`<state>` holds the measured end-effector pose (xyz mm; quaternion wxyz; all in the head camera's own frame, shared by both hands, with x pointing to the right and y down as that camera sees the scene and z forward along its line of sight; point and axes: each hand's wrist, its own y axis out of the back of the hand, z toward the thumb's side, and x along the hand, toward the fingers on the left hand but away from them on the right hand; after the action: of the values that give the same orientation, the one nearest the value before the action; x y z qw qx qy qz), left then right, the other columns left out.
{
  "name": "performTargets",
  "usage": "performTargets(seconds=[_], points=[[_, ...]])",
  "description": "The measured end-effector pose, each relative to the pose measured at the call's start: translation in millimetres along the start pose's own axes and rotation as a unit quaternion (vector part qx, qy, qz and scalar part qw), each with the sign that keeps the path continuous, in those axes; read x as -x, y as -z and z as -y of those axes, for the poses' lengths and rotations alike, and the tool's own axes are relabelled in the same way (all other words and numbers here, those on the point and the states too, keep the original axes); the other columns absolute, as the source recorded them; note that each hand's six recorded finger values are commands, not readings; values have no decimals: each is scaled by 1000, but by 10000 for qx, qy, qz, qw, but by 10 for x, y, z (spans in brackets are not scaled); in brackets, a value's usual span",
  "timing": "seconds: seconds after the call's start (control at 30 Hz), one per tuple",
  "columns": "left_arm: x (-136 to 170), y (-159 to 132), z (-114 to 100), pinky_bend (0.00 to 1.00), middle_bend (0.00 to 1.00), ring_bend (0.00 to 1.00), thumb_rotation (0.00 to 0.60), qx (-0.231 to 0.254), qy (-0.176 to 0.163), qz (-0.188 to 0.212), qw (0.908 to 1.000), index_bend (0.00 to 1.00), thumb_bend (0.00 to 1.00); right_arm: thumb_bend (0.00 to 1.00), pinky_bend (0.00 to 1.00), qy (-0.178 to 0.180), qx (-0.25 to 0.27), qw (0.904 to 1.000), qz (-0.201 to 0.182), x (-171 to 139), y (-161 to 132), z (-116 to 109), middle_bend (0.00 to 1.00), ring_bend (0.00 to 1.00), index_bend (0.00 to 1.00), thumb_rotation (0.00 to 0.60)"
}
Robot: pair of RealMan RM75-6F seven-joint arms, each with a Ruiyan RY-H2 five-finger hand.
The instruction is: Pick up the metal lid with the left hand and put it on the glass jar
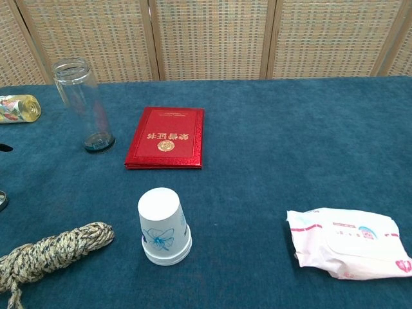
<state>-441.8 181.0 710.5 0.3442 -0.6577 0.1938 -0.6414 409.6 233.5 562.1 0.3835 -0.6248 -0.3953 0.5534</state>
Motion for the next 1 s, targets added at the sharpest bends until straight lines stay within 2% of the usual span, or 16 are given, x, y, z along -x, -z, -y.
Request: performTargets(seconds=[0.53, 0.83, 1.0], points=[[0, 10, -54, 0, 0, 0, 600, 67, -80, -9, 9999, 678, 434, 0, 0, -4, 7, 10000, -2, 1, -2, 1, 0, 0, 67, 600], [29, 16, -221, 0, 0, 0, 600, 154, -291, 25, 9995, 678, 434, 0, 0, -1, 8, 10000, 13, 0, 10, -2, 0, 0, 67, 600], [60, 8, -418, 0, 0, 0, 600, 284, -519, 63, 9982, 678, 434, 0, 0, -6, 7, 10000, 10, 2, 7, -1, 0, 0, 67, 600]])
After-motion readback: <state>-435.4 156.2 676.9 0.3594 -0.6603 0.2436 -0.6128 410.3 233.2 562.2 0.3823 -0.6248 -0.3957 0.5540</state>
